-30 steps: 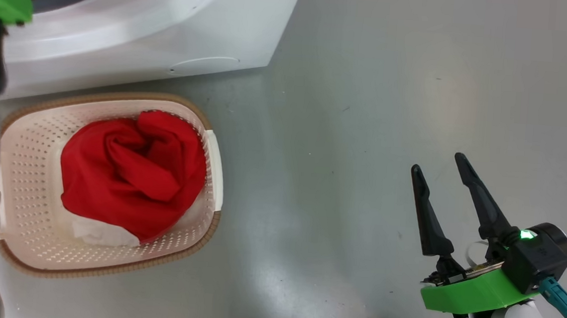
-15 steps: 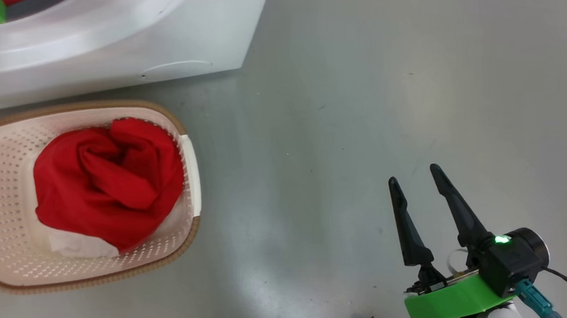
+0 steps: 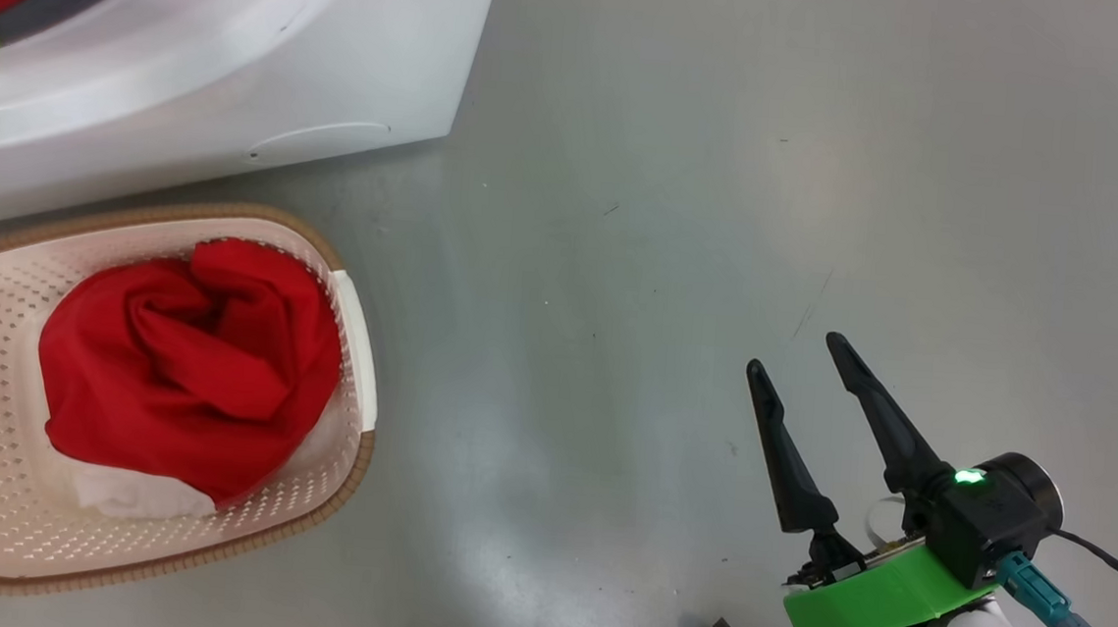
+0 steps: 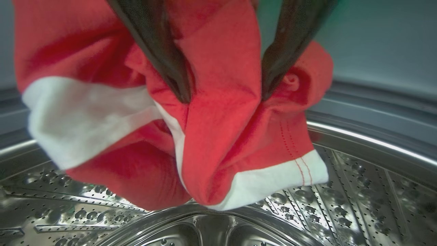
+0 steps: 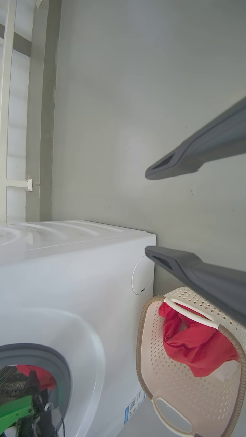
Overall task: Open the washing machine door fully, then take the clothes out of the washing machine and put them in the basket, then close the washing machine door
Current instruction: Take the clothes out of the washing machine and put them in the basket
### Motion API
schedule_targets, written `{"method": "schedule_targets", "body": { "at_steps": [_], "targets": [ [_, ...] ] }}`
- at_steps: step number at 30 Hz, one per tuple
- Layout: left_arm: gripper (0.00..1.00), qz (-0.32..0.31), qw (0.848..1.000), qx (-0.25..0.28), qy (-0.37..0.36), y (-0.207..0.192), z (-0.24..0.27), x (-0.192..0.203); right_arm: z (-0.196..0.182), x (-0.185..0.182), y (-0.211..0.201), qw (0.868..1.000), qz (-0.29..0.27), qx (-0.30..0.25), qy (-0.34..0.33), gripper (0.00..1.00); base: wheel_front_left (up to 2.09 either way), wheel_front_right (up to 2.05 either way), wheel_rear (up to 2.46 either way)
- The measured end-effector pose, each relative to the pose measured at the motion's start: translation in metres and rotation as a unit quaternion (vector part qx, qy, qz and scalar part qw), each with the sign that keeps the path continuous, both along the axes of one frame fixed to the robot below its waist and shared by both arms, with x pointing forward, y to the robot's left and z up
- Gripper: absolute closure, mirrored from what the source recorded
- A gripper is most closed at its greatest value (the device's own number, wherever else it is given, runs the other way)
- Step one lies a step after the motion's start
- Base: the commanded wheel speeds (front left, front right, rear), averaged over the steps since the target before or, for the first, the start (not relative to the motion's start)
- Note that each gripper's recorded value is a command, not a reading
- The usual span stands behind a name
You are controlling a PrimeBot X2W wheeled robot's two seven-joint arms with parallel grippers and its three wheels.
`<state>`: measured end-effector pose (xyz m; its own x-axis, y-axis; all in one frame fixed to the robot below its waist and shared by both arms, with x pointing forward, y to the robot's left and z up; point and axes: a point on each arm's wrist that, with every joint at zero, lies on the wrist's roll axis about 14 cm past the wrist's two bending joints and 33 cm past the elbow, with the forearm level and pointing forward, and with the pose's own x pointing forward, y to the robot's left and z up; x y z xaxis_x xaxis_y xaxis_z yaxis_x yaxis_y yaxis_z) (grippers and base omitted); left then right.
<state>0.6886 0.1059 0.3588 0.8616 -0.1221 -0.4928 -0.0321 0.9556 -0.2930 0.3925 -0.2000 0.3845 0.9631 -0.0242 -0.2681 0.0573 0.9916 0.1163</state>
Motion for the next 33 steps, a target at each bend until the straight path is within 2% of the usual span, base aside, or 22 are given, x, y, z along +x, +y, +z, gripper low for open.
{"method": "schedule_targets", "body": {
  "at_steps": [2,6,15,25,33],
  "targets": [
    [0.51,-0.002,1.000,-0.005,-0.007,-0.001,0.002,0.002,-0.001,0.002,0.001,1.000,0.001,0.000,0.000,0.00,0.00,0.00,0.00],
    [1.00,-0.004,1.000,-0.007,-0.021,0.001,0.006,0.003,0.001,0.007,0.002,1.000,0.006,0.001,-0.006,0.00,0.00,0.00,0.00],
    [1.00,-0.003,0.998,-0.018,-0.053,0.004,0.009,0.003,-0.006,0.014,0.007,1.000,0.012,0.007,-0.003,0.00,0.00,0.00,0.00],
    [1.00,-0.003,0.992,-0.008,-0.124,0.017,0.033,0.007,-0.006,0.026,0.015,1.000,0.024,0.014,-0.012,0.00,0.00,0.00,0.00],
    [1.00,-0.009,0.988,0.004,-0.153,0.026,0.032,-0.009,-0.005,0.031,0.017,0.999,0.025,0.021,-0.019,0.00,0.00,0.00,0.00]
  ]
}}
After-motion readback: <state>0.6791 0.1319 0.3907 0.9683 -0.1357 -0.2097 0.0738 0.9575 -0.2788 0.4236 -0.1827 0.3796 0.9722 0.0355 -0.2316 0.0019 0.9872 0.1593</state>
